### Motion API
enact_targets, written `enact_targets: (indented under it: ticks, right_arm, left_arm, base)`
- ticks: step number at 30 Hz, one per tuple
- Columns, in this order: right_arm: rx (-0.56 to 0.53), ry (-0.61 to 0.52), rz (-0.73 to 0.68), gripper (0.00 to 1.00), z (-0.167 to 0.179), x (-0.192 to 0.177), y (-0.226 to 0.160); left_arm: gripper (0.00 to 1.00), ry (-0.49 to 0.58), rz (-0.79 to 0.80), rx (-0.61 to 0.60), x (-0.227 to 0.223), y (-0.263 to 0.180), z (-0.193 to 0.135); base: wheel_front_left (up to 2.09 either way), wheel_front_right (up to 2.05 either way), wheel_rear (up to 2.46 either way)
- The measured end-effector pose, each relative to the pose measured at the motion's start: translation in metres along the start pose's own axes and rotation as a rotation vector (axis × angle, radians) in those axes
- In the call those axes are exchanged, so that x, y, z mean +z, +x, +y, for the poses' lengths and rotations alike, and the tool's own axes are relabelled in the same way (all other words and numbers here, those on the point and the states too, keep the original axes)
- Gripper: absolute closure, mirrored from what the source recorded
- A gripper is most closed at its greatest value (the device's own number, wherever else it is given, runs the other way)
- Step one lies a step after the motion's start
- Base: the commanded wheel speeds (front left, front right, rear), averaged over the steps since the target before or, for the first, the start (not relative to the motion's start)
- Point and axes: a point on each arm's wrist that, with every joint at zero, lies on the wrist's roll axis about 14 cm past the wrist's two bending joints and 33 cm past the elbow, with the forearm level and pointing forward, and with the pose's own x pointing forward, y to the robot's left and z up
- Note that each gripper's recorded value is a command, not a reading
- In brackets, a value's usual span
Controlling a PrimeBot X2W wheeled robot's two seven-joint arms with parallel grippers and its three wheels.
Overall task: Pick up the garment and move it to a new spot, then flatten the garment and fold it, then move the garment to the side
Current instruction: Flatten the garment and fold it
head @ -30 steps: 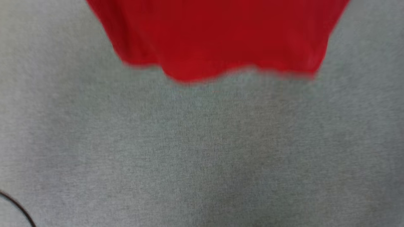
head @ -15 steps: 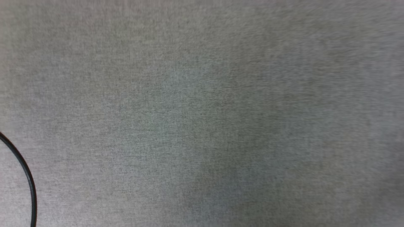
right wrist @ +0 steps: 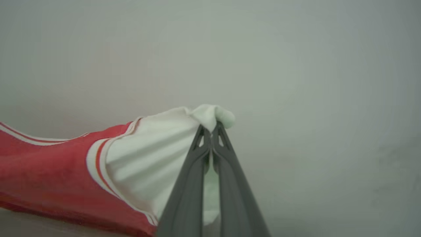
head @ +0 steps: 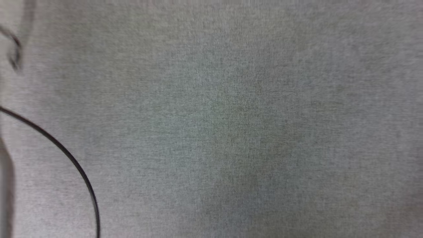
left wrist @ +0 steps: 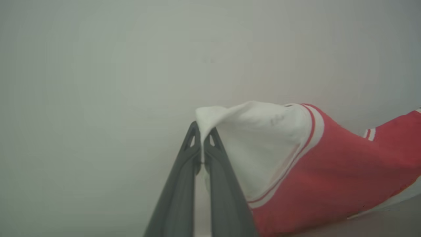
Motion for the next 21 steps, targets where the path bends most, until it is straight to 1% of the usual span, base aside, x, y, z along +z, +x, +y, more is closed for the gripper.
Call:
enact_targets:
  ticks: [4, 8, 10, 12, 15, 18, 21]
  right_arm:
    - [0.038, 0.020, 0.101, 1.00, 0.011, -0.034, -0.036]
    - [0.080, 0.041, 0.244, 1.00, 0.020, -0.066, -0.086]
    - [0.090, 0.075, 0.315, 1.00, 0.022, -0.077, -0.114]
    - [0.111, 0.082, 0.396, 1.00, 0.024, -0.089, -0.144]
    - [0.117, 0.109, 0.516, 1.00, 0.021, -0.103, -0.192]
    - [0.115, 0.143, 0.594, 1.00, 0.018, -0.105, -0.233]
    - [0.119, 0.132, 0.634, 1.00, 0.012, -0.098, -0.264]
  left_arm:
    - [1.00, -0.025, 0.140, 0.001, -0.042, -0.050, -0.006]
    - [1.00, -0.076, 0.268, -0.008, -0.072, -0.110, -0.021]
    - [1.00, -0.092, 0.319, -0.013, -0.078, -0.139, -0.026]
    - [1.00, -0.109, 0.364, -0.013, -0.082, -0.170, -0.031]
    - [1.00, -0.101, 0.449, -0.018, -0.086, -0.217, -0.035]
    - [1.00, -0.094, 0.544, -0.031, -0.088, -0.261, -0.042]
    - [1.00, -0.097, 0.597, -0.014, -0.081, -0.294, -0.042]
  base:
    - [0.00, 0.00, 0.00]
    - [0.00, 0.00, 0.00]
    - [0.00, 0.00, 0.00]
    - [0.00, 0.00, 0.00]
    - [0.00, 0.00, 0.00]
    - [0.00, 0.00, 0.00]
    - [0.00, 0.00, 0.00]
